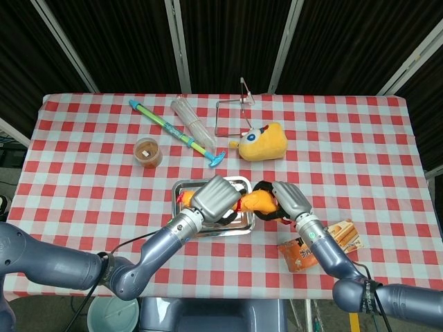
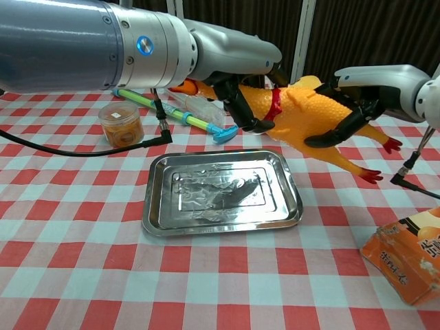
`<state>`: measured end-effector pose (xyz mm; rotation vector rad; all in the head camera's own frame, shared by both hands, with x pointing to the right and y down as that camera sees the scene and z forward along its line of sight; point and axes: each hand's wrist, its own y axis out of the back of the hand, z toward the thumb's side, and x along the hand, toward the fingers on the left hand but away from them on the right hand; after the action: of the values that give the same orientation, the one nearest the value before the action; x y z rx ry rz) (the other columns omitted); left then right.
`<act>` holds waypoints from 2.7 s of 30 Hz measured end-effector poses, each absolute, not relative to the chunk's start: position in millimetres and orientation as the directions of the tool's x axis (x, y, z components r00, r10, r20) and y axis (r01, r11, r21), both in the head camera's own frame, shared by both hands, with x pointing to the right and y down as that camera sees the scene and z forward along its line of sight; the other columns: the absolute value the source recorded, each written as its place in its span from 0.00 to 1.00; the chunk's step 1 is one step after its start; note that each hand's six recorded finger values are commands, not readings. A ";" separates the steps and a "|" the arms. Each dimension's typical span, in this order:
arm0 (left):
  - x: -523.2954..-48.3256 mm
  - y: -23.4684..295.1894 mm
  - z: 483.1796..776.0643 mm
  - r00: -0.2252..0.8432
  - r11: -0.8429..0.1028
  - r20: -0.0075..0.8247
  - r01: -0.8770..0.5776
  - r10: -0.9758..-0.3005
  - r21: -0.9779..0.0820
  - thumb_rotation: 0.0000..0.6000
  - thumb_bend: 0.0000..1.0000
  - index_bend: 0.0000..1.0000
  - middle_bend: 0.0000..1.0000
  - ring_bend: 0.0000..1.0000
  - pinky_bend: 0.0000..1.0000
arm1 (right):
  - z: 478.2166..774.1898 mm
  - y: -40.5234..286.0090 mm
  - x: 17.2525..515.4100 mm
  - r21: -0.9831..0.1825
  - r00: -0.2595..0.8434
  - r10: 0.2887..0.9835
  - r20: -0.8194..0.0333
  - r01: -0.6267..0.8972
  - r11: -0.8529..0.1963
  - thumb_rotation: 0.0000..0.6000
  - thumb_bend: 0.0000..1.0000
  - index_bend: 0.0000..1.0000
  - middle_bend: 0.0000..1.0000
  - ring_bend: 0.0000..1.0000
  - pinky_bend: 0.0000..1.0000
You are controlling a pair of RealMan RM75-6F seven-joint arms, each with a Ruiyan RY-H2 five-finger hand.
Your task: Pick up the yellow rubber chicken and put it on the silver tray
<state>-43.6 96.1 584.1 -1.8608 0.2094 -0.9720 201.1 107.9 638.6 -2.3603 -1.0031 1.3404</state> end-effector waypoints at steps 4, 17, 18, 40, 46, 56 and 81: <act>-45.6 94.4 583.0 0.663 -0.499 0.527 0.258 -0.532 -0.827 1.00 0.71 0.49 0.59 0.54 0.62 | 640.5 108.9 201.9 -0.519 0.338 0.670 -0.661 0.440 -0.733 1.00 1.00 0.92 0.79 0.77 0.60; -51.4 92.7 584.1 0.655 -0.489 0.526 0.263 -0.543 -0.832 1.00 0.71 0.49 0.59 0.54 0.62 | 640.4 114.7 200.1 -0.497 0.375 0.646 -0.665 0.424 -0.757 1.00 0.49 0.29 0.48 0.39 0.33; -52.1 91.9 584.6 0.653 -0.485 0.525 0.266 -0.546 -0.833 1.00 0.71 0.49 0.59 0.54 0.62 | 640.5 115.7 200.6 -0.488 0.382 0.637 -0.670 0.420 -0.765 1.00 0.34 0.20 0.41 0.32 0.29; -55.1 86.4 593.6 0.646 -0.392 0.478 0.286 -0.595 -0.874 1.00 0.70 0.49 0.59 0.54 0.62 | 631.9 118.0 207.3 -0.403 0.482 0.530 -0.698 0.347 -0.847 1.00 0.12 0.00 0.18 0.12 0.20; -49.0 90.2 600.8 0.647 -0.386 0.470 0.281 -0.600 -0.879 1.00 0.70 0.49 0.59 0.54 0.62 | 631.6 112.1 204.9 -0.390 0.479 0.523 -0.705 0.354 -0.850 1.00 0.12 0.00 0.17 0.11 0.20; -36.3 96.3 604.6 0.655 -0.380 0.444 0.249 -0.611 -0.891 1.00 0.70 0.49 0.59 0.54 0.62 | 632.7 97.1 198.3 -0.402 0.456 0.542 -0.706 0.373 -0.836 1.00 0.12 0.01 0.17 0.13 0.20; -37.8 105.7 594.7 0.684 -0.411 0.445 0.227 -0.578 -0.883 1.00 0.69 0.49 0.59 0.54 0.62 | 641.3 79.6 209.3 -0.509 0.380 0.654 -0.654 0.418 -0.752 1.00 1.00 0.96 0.89 0.90 0.93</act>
<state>-37.8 105.7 594.7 -1.7881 0.2800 -0.9073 209.3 79.6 641.3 -2.3823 -0.9494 1.3098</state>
